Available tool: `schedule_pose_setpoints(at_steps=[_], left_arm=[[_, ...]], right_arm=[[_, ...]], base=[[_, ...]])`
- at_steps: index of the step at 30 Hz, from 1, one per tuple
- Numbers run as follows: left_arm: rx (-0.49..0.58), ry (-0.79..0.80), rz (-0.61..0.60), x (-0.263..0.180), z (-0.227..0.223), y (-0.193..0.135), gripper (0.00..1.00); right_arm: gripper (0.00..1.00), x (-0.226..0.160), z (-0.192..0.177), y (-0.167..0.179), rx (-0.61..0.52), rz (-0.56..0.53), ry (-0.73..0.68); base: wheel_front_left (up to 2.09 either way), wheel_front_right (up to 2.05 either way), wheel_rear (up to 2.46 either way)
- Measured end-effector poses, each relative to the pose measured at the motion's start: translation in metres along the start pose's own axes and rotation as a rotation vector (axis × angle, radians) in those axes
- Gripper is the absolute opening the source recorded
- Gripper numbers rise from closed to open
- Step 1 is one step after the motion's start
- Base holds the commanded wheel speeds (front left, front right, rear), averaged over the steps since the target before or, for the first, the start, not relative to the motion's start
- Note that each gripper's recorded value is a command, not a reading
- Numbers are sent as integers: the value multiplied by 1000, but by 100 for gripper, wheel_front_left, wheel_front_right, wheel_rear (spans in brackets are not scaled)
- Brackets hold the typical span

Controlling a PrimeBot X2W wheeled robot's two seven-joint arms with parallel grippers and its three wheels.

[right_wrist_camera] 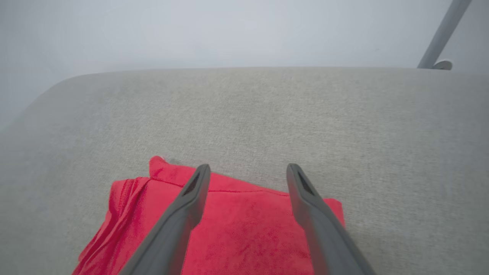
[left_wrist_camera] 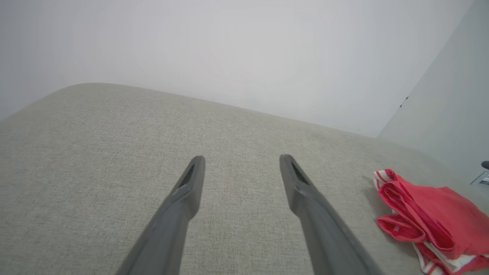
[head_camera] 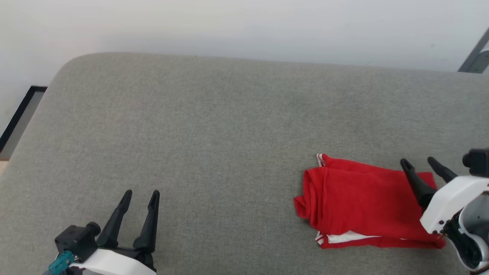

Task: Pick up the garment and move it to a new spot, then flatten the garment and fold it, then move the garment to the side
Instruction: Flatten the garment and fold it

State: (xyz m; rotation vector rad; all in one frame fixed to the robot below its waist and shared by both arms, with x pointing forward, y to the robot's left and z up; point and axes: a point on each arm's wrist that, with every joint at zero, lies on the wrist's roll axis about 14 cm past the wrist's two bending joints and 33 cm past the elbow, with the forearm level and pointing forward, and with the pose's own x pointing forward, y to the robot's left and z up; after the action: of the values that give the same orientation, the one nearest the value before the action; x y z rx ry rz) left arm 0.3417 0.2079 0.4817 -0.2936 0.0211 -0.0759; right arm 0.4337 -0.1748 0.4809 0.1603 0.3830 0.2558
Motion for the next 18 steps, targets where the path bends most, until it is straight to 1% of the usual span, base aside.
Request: schedule_pose_setpoints(at_steps=[2, 3, 6, 8, 12, 14, 18], left_arm=[[-2, -3, -5, -1, 0, -2, 100], [-2, -3, -5, -1, 0, -2, 100], [-5, 2, -7, -6, -2, -3, 100], [-4, -2, -7, -9, -1, -4, 100], [5, -9, 8, -19, 0, 1, 100], [14, -16, 10, -24, 2, 1, 100], [22, -27, 25, -35, 4, 4, 100]], right_arm=[[100, -5, 2, -9, -5, -31, -65], [100, -5, 2, -9, -5, -31, -65], [100, -16, 14, -25, -49, -87, -206], [100, -24, 13, -33, -72, -118, -265], [100, -36, 3, -36, -57, -149, -330], [100, -41, -1, -38, -82, -159, -338], [100, -51, -7, -34, -73, -166, -359]], base=[[0, 0, 0], [0, 0, 0], [0, 0, 0], [0, 0, 0], [0, 0, 0], [0, 0, 0], [0, 0, 0]])
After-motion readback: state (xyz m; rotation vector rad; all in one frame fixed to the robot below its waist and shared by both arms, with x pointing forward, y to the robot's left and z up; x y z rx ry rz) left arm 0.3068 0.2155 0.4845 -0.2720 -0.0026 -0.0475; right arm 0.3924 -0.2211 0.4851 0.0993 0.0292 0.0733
